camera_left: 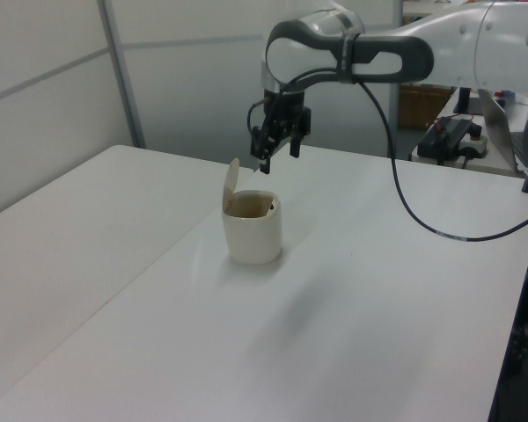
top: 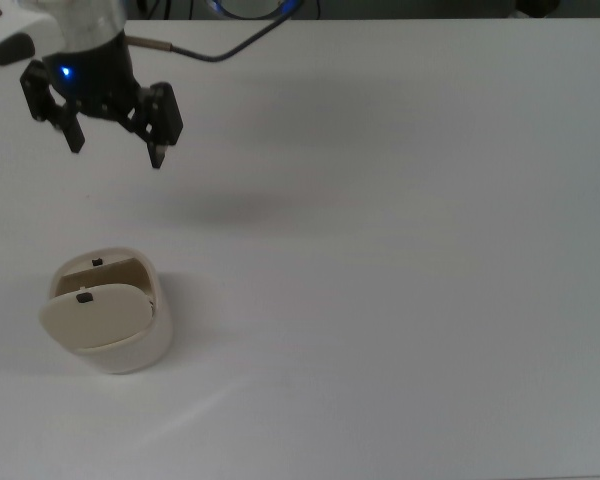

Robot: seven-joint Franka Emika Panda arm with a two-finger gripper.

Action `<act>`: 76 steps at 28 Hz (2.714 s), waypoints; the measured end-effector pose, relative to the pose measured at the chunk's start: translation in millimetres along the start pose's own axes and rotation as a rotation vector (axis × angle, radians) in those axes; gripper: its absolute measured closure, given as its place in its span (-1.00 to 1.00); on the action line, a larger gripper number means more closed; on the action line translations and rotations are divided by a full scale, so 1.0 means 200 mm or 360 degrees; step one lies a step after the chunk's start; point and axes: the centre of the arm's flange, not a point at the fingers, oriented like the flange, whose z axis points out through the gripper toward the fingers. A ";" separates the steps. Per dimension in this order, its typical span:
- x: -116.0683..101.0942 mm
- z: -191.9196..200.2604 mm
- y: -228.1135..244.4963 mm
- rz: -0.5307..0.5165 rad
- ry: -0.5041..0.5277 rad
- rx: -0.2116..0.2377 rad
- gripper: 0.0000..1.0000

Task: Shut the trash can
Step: 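Move the gripper toward the raised lid of the cream trash can, then push the open lid down over the can opening with the gripper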

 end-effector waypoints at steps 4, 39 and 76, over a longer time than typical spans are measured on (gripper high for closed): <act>0.07 0.05 -0.02 0.0026 0.0126 0.0005 -0.88; 0.35 0.29 -0.05 0.0201 0.0764 -0.0065 0.89; 0.28 0.53 -0.06 0.0027 0.0385 -0.0198 0.98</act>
